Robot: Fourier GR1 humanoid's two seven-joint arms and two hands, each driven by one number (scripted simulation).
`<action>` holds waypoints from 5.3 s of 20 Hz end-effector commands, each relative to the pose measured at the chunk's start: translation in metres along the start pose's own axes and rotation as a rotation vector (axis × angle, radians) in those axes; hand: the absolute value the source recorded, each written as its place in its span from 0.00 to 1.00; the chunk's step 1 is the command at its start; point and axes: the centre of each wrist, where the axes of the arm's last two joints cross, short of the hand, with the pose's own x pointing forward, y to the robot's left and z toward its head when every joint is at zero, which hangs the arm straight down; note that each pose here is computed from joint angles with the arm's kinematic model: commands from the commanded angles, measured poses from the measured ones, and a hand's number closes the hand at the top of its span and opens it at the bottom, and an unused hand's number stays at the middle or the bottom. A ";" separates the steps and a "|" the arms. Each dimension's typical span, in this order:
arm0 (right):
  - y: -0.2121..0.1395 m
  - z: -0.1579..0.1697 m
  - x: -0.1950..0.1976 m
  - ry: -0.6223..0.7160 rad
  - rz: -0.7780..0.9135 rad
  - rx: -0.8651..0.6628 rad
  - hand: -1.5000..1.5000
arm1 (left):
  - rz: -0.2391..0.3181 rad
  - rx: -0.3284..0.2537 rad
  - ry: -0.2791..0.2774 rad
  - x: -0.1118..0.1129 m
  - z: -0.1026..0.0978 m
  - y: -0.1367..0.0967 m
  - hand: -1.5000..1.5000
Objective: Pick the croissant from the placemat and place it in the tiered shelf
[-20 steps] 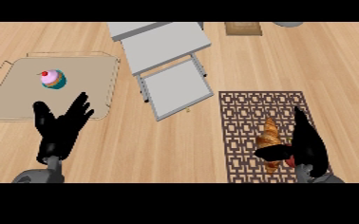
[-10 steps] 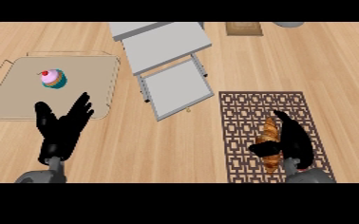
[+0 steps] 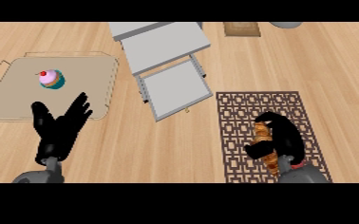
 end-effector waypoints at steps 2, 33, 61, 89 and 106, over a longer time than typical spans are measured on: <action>0.012 0.025 0.021 -0.122 -0.044 -0.046 1.00 | 0.004 0.022 0.039 -0.001 -0.014 -0.007 0.50; -0.141 0.243 0.242 -1.040 -0.102 -0.043 1.00 | -0.002 -0.024 0.037 -0.012 -0.009 -0.017 0.50; -0.169 0.104 0.353 -1.027 0.021 -0.066 1.00 | -0.002 -0.022 0.025 -0.007 -0.004 -0.006 0.50; -0.164 0.071 0.372 -0.968 -0.282 -0.046 0.00 | -0.013 -0.013 0.031 -0.004 -0.005 -0.012 0.50; -0.238 0.050 0.351 -0.876 -0.811 -0.075 0.00 | 0.003 -0.007 0.035 -0.005 -0.007 0.000 0.50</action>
